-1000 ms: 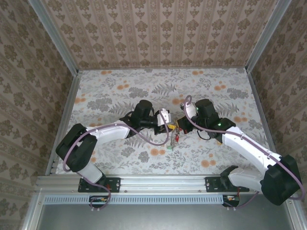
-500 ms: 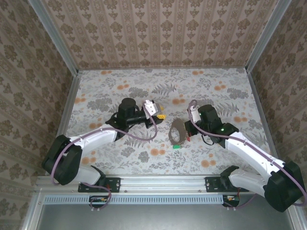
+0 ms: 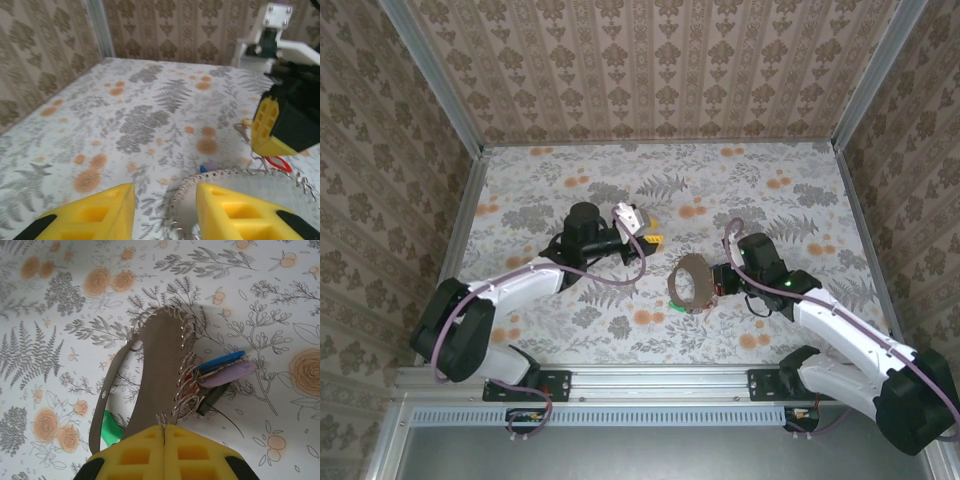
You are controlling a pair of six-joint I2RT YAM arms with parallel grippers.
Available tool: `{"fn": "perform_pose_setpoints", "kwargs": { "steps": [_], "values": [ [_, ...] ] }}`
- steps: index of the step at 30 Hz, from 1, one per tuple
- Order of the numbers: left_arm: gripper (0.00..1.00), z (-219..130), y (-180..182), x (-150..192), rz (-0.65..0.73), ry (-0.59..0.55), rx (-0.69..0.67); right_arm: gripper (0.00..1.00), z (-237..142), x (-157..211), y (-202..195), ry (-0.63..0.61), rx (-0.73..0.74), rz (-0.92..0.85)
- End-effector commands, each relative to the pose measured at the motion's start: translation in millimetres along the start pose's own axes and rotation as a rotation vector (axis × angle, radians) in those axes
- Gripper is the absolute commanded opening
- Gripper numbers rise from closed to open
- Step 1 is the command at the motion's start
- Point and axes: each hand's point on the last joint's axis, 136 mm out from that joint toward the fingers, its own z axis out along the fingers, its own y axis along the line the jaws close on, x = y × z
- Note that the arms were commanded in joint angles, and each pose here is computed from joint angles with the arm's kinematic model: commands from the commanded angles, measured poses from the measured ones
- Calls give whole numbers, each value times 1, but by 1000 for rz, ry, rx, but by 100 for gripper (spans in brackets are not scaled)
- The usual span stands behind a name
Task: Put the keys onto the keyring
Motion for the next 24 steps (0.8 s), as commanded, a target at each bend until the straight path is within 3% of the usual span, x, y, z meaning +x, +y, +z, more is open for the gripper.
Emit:
{"fn": "perform_pose_setpoints", "kwargs": {
  "steps": [1, 9, 24],
  "values": [
    [36, 15, -24, 10, -18, 35, 172, 0, -7, -16, 16, -79, -88, -28],
    [35, 63, -72, 35, 66, 133, 415, 0, -8, -17, 20, -78, -104, -69],
    [39, 81, -91, 51, 73, 170, 533, 0, -11, -23, 28, -101, -143, -93]
  ]
}}
